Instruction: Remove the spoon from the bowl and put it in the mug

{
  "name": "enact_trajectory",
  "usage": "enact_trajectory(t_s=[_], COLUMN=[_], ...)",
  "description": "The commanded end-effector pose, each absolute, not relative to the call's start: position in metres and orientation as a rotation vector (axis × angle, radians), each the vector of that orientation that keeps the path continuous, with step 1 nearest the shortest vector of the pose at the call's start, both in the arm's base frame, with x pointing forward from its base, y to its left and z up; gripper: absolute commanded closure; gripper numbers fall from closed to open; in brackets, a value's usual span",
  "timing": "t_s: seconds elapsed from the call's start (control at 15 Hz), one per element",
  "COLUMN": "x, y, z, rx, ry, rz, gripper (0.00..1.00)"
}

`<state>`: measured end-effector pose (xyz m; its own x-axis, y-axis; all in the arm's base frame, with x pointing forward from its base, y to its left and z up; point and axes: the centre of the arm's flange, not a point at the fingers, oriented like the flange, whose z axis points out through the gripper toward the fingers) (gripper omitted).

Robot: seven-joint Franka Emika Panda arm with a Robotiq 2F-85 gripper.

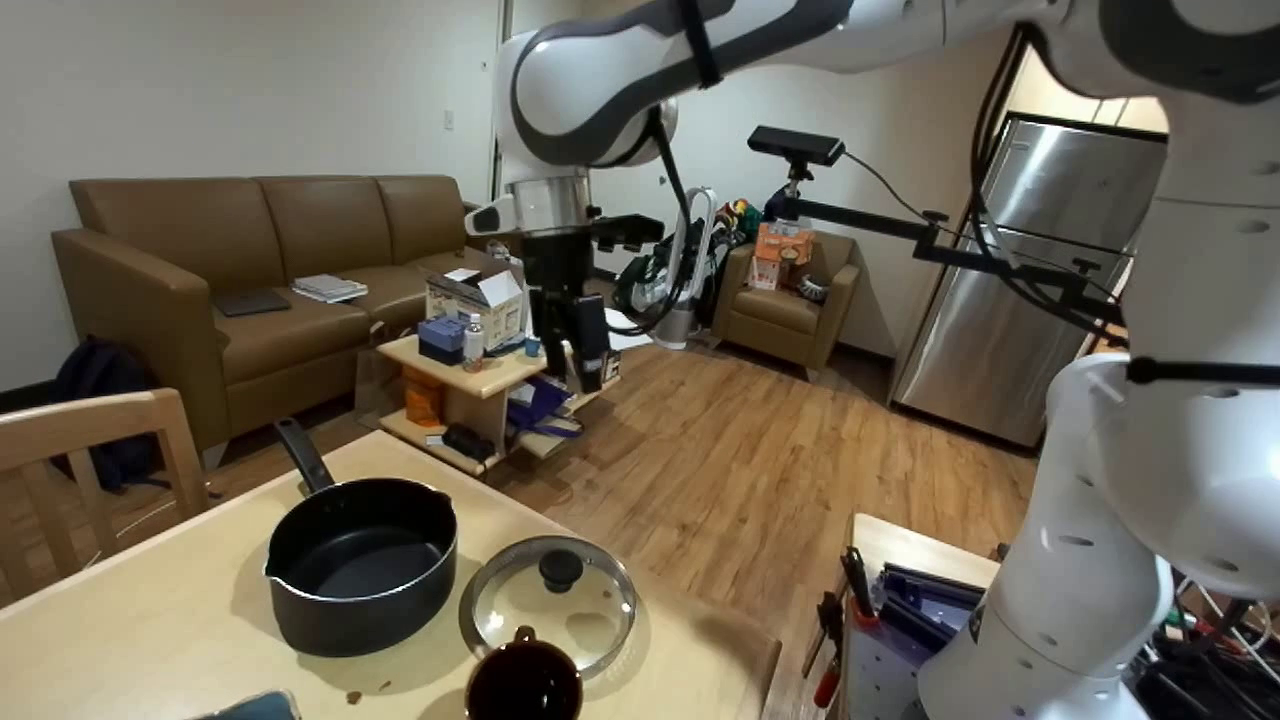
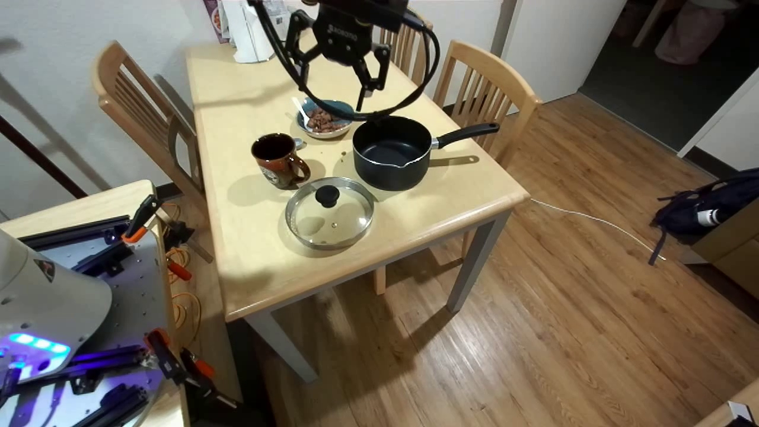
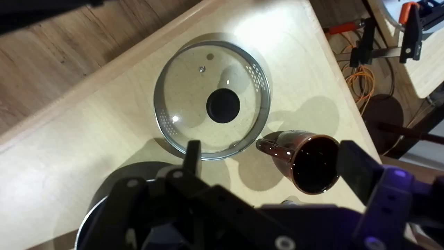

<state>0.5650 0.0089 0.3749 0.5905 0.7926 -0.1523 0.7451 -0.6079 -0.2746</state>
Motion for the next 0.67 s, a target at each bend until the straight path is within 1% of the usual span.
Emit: enact_trajectory(t_s=[0.0,0.27,0.33,0.4,0.6], x=[0.618,0.647,0.646,0.623,0.625], y=[0.030,0.082,0.094,0.080,0.090], z=[0.337,0.287,0.277,0.289,0.276], rx=[-2.505,-2.364,-2.322,-2.392,-2.369], ry=[-1.546,-1.817,-1.877,-1.753,-1.768], rz=[0.442,0.517,0.558,0.521,0.539], gripper=[0.00,0.00,0.00,0.00,0.00])
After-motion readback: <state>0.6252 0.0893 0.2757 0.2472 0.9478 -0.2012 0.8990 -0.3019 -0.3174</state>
